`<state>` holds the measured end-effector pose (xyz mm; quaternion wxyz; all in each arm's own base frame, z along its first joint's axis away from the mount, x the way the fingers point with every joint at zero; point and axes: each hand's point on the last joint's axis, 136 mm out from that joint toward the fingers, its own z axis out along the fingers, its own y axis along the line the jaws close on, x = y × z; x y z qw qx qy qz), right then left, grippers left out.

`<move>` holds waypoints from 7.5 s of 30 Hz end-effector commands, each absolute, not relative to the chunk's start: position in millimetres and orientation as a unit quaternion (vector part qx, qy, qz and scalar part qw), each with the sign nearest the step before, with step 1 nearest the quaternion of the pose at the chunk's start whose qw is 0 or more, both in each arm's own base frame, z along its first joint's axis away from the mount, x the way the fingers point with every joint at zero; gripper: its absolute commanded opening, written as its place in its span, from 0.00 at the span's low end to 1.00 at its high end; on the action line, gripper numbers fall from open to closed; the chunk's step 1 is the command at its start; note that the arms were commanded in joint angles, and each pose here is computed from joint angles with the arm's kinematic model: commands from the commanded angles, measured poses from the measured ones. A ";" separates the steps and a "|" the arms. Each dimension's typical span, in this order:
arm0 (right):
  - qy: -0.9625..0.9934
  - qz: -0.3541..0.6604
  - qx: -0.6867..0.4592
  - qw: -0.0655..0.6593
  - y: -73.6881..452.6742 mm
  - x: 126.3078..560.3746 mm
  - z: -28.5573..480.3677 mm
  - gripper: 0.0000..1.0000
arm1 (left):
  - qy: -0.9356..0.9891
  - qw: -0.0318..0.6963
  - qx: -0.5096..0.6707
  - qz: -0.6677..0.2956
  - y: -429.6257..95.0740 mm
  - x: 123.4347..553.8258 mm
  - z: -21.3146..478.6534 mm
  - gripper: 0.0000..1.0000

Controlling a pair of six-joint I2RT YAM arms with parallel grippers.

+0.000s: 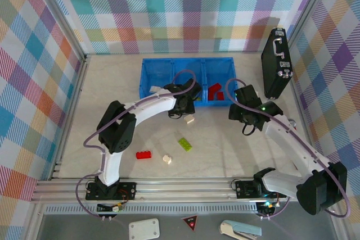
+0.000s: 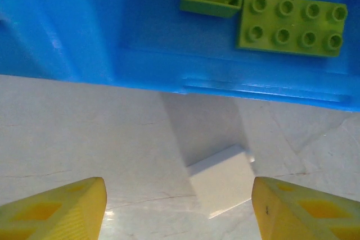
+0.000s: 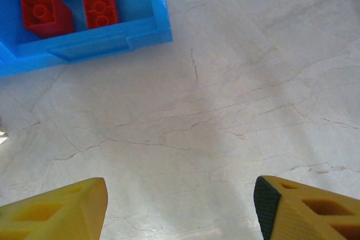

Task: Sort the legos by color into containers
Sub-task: Pick up the lego from the center of the table, then place the lego in the container, then pick up the lego from the bottom-left of the table.

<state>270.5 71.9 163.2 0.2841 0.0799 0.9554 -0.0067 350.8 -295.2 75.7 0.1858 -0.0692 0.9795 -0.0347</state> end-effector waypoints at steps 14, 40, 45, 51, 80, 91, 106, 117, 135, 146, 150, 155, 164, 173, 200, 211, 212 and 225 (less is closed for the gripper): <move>0.952 -0.018 0.092 0.293 57.7 261.1 167.3 0.70 | 0.980 0.174 -0.096 -0.006 -322.8 347.4 45.1 0.72; 0.952 -0.021 0.090 0.293 56.7 263.5 166.0 0.70 | 0.984 0.146 -0.098 -0.004 -326.3 335.7 10.2 0.56; 0.951 -0.020 0.091 0.295 56.1 262.7 167.8 0.70 | 0.984 0.148 -0.096 -0.006 -326.5 335.8 11.4 0.53; 0.951 -0.017 0.092 0.295 56.8 262.2 170.0 0.70 | 0.985 0.149 -0.090 -0.008 -326.1 335.6 14.0 0.49; 0.948 -0.010 0.100 0.303 53.2 253.5 190.3 0.69 | 0.979 0.200 -0.032 0.000 -284.6 320.6 85.9 0.48; 0.950 -0.014 0.102 0.293 51.1 248.2 188.1 0.69 | 0.972 0.226 -0.060 0.005 -224.4 324.6 123.3 0.49; 0.954 -0.022 0.111 0.279 43.5 233.4 182.5 0.68 | 0.973 0.211 -0.091 -0.009 -171.1 380.8 127.3 0.49; 0.955 -0.033 0.108 0.276 38.8 228.1 185.5 0.68 | 0.977 0.190 -0.094 -0.005 -158.3 436.8 104.5 0.50; 0.952 -0.041 0.109 0.282 32.7 222.0 188.5 0.68 | 0.981 0.165 -0.100 0.019 -148.8 463.7 75.6 0.57; 0.952 -0.036 0.108 0.284 34.2 222.7 188.4 0.69 | 0.979 0.178 -0.099 -0.004 -151.2 455.5 100.2 0.59; 0.952 -0.036 0.107 0.284 34.3 223.4 187.0 0.69 | 0.979 0.180 -0.096 -0.018 -152.6 446.2 110.1 0.59; 0.953 -0.034 0.106 0.282 36.2 224.6 183.1 0.69 | 0.980 0.176 -0.090 -0.033 -155.4 429.8 116.8 0.59; 0.956 -0.022 0.098 0.277 42.3 227.2 178.2 0.69 | 0.983 0.161 -0.080 -0.046 -157.1 389.3 122.2 0.59; 0.960 -0.018 0.084 0.267 46.5 227.6 168.9 0.69 | 0.988 0.131 -0.064 -0.048 -152.3 333.0 114.4 0.59; 0.964 -0.001 0.046 0.263 56.9 229.4 162.1 0.71 | 0.996 0.052 -0.072 -0.030 -125.0 183.9 75.2 0.71; 0.964 0.008 0.042 0.263 59.8 228.8 162.7 0.71 | 0.995 0.038 -0.078 -0.050 -124.5 153.0 52.5 0.87; 0.964 0.008 0.042 0.263 59.8 228.6 162.7 0.71 | 0.995 0.037 -0.077 -0.047 -123.5 152.5 51.6 0.88; 0.964 0.007 0.042 0.261 59.6 228.4 161.7 0.72 | 0.999 0.010 -0.044 -0.020 -127.5 150.7 32.7 0.78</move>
